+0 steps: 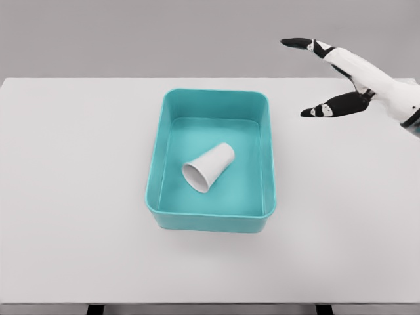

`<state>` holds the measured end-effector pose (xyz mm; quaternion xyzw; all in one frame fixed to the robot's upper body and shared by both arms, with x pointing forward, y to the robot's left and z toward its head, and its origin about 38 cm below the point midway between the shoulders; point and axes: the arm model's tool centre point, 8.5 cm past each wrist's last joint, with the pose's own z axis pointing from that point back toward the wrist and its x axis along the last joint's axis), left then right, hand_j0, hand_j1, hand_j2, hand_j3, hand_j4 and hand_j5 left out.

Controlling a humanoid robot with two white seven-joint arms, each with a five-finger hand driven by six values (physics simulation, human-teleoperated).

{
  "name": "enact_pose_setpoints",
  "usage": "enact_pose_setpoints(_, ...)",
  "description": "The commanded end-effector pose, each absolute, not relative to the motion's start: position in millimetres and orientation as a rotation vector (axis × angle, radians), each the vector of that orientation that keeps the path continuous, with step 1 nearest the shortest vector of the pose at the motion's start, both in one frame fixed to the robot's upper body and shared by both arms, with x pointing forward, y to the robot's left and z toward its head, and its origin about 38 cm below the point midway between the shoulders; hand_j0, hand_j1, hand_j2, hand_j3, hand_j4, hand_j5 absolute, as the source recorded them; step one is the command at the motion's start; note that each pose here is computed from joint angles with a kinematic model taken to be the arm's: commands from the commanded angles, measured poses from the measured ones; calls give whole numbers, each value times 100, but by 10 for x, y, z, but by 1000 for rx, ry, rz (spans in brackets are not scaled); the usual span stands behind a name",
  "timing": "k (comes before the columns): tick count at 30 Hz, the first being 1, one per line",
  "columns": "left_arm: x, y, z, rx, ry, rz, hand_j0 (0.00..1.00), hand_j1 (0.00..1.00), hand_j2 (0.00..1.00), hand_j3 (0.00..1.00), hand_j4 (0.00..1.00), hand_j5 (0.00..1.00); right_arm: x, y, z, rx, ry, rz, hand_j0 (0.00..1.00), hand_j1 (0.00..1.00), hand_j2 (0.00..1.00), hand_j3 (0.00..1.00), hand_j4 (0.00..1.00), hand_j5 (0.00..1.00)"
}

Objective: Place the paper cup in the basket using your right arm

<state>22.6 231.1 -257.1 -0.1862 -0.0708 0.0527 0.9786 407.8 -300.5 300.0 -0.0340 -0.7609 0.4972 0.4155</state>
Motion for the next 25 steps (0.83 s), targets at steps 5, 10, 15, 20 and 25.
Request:
enact_pose_setpoints(5,227,2310,-2571,-375,-143,107,100,100,100,100,100,100,4133,-3490,2632,-185,-1764,1116,100,100,100,100,100,100)
enact_pose_setpoints(10,225,2310,-2571,-375,-141,107,100,100,100,100,100,100,4102,-3385,2271,-109,-1704,1076,100,100,100,100,100,100)
enact_pose_setpoints(15,227,2310,-2571,-375,-143,107,100,100,100,100,100,100,4113,-3324,2228,-88,-1717,1059,100,100,100,100,100,100)
enact_pose_setpoints(20,227,2310,-2571,-375,-143,107,100,100,100,100,100,100,4126,-3351,2204,-99,-1704,1058,100,100,100,100,100,100)
enact_pose_setpoints(25,227,2311,-2571,-375,-143,108,100,100,100,100,100,100,4132,-3344,2171,-93,-1703,1048,100,100,100,100,100,100)
